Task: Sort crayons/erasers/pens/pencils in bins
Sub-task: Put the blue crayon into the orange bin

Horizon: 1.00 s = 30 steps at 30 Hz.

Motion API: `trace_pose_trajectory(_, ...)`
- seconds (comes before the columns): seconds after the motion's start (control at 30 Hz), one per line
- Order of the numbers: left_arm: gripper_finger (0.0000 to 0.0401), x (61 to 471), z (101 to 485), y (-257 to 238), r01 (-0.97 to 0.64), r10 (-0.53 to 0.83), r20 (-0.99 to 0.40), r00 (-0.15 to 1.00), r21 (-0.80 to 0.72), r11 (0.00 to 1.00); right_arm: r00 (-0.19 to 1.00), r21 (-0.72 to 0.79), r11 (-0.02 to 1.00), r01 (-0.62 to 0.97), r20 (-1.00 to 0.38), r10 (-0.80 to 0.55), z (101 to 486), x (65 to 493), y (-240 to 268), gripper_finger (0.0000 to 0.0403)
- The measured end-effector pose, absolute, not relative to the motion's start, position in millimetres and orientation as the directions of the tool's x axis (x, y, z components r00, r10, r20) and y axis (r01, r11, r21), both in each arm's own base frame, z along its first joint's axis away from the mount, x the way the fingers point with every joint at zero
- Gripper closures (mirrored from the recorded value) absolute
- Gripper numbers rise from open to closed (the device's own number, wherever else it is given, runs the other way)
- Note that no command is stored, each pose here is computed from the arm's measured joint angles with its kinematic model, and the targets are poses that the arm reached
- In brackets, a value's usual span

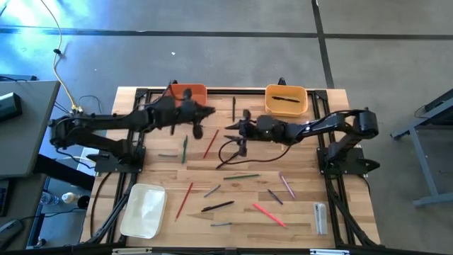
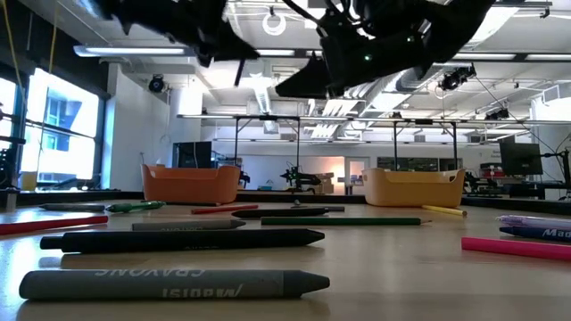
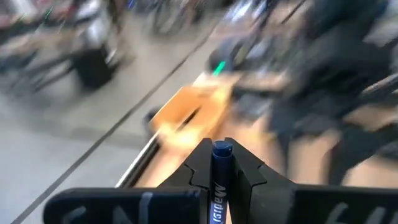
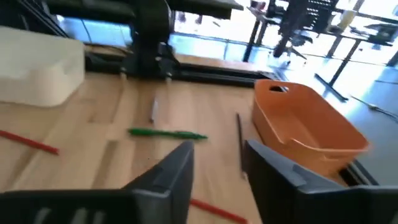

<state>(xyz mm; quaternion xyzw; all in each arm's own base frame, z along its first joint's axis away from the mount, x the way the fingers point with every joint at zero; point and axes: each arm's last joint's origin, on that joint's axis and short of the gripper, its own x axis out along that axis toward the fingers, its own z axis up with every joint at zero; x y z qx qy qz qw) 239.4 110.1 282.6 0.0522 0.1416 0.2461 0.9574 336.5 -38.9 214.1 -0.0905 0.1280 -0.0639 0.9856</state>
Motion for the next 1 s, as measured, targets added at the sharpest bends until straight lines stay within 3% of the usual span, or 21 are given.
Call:
trace_pose_trajectory(0.13, 0.0395, 246.3, 285.8, 147.5, -0.568, 0.612, -0.456, 0.646, 0.249, 0.785, 0.940, -0.229, 0.967, 0.111, -0.293, -0.177, 217.4, 325.9, -39.0, 0.0350)
trace_pose_trajectory(0.23, 0.0395, 247.5, 277.7, 179.9, -0.608, 0.627, -0.582, 0.517, 0.266, 0.748, 0.937, -0.252, 0.963, 0.099, -0.303, -0.175, 215.8, 318.0, -38.1, 0.0394)
trace_pose_trajectory(0.43, 0.0396, 244.0, 247.9, 245.9, -0.670, 0.609, -0.717, 0.339, 0.270, 0.692, 0.926, -0.252, 0.962, 0.101, -0.329, -0.183, 206.7, 305.7, -38.4, 0.0385)
trace_pose_trajectory(0.6, 0.0396, 234.5, 225.9, 290.3, -0.724, 0.561, -0.782, 0.272, 0.218, 0.654, 0.925, -0.258, 0.961, 0.099, -0.332, -0.185, 205.5, 304.1, -38.1, 0.0400)
trace_pose_trajectory(1.0, 0.0396, 231.9, 198.4, 303.4, -0.735, 0.429, -0.882, 0.195, 0.158, 0.659, 0.925, -0.260, 0.961, 0.098, -0.332, -0.184, 205.5, 304.1, -38.0, 0.0402)
